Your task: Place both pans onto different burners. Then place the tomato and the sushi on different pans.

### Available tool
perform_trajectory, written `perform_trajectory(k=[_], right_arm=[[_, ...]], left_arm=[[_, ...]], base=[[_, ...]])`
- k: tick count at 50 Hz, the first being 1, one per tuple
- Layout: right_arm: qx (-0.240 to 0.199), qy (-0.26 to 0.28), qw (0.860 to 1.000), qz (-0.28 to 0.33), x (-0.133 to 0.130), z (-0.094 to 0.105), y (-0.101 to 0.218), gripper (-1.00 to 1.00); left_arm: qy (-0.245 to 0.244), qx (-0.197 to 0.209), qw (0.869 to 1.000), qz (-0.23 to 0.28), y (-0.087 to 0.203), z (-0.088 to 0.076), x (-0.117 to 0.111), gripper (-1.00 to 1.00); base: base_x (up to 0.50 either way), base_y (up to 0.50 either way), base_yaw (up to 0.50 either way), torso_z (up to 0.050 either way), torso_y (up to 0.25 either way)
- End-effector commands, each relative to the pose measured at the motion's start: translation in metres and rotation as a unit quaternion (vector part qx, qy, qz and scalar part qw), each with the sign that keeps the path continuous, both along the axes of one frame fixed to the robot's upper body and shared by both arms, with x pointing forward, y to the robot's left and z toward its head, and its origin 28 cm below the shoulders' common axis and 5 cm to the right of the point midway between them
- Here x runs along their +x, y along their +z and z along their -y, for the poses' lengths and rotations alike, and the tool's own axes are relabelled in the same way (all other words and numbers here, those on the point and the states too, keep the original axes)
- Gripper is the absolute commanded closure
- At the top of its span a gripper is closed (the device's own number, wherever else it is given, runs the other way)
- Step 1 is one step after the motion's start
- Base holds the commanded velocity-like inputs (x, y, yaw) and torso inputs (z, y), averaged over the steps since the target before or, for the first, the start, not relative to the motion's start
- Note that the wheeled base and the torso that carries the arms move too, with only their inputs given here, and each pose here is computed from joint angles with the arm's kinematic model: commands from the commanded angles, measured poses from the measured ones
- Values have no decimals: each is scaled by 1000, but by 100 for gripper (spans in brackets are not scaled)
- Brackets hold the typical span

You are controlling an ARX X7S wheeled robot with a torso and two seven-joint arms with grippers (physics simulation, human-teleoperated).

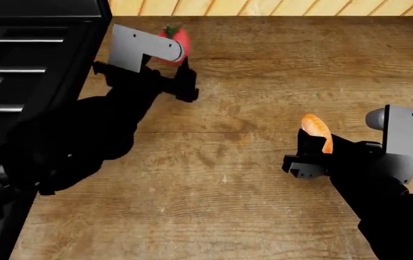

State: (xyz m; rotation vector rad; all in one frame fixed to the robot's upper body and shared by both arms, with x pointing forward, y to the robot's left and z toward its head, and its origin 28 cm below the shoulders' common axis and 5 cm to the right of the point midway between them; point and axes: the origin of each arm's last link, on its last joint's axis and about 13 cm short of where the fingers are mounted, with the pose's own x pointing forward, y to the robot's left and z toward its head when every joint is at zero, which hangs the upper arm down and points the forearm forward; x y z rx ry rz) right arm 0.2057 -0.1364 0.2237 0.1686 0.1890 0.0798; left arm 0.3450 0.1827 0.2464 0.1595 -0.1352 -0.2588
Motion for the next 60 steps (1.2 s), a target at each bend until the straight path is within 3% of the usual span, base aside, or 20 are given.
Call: perform_trajectory(k=[1, 8, 19, 50, 60], right_arm=[[-5, 3, 1000, 8, -1, -1, 1, 100], [-3, 6, 1000, 9, -2, -2, 1, 100], [-1, 10, 1000, 8, -2, -3, 0, 100], [3, -10, 1000, 14, -1, 0, -2, 100], [15, -13, 1000, 20, -2, 1, 0, 100]], left_arm=[[-22, -4, 1000, 6, -4, -16, -76, 100], [-27, -12, 1000, -4, -15, -21, -105, 100], [-25, -26, 999, -15, -23, -25, -123, 100], [-11, -33, 999, -24, -40, -30, -129, 100], [-7, -30, 999, -14, -38, -31, -132, 100]], base=[[-10, 0, 0, 0, 0], [0, 0, 0, 0, 0], [-2, 0, 0, 0, 209], [1, 0, 0, 0, 246], [0, 0, 0, 0, 19]])
